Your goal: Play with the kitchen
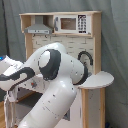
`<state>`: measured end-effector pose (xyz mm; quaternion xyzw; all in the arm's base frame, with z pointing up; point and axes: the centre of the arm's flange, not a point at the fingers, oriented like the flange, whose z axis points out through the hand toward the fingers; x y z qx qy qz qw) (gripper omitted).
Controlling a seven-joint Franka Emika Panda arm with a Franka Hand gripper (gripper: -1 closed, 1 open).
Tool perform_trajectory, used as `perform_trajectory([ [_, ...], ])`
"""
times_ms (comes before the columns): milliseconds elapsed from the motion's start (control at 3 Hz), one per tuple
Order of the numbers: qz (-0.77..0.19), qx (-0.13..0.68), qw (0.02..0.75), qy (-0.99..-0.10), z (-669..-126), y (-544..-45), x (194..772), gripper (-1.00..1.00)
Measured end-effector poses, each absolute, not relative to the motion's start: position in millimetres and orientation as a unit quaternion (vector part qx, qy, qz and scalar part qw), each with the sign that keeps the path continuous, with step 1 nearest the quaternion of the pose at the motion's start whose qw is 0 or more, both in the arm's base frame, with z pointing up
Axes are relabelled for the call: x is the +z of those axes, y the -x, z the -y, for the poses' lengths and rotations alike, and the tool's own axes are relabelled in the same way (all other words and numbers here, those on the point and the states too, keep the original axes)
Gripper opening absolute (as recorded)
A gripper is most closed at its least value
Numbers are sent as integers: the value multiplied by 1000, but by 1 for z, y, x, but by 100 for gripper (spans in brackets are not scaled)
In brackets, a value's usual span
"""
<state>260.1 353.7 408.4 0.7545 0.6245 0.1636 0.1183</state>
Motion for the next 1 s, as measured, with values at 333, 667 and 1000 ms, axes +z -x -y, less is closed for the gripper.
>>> perform_trajectory([
  [333, -651, 154, 112, -735, -348, -272, 402, 100],
  [667, -675, 146, 107, -716, -337, -288, 401, 100],
  [1000, -686, 142, 106, -705, -317, -308, 405, 100],
])
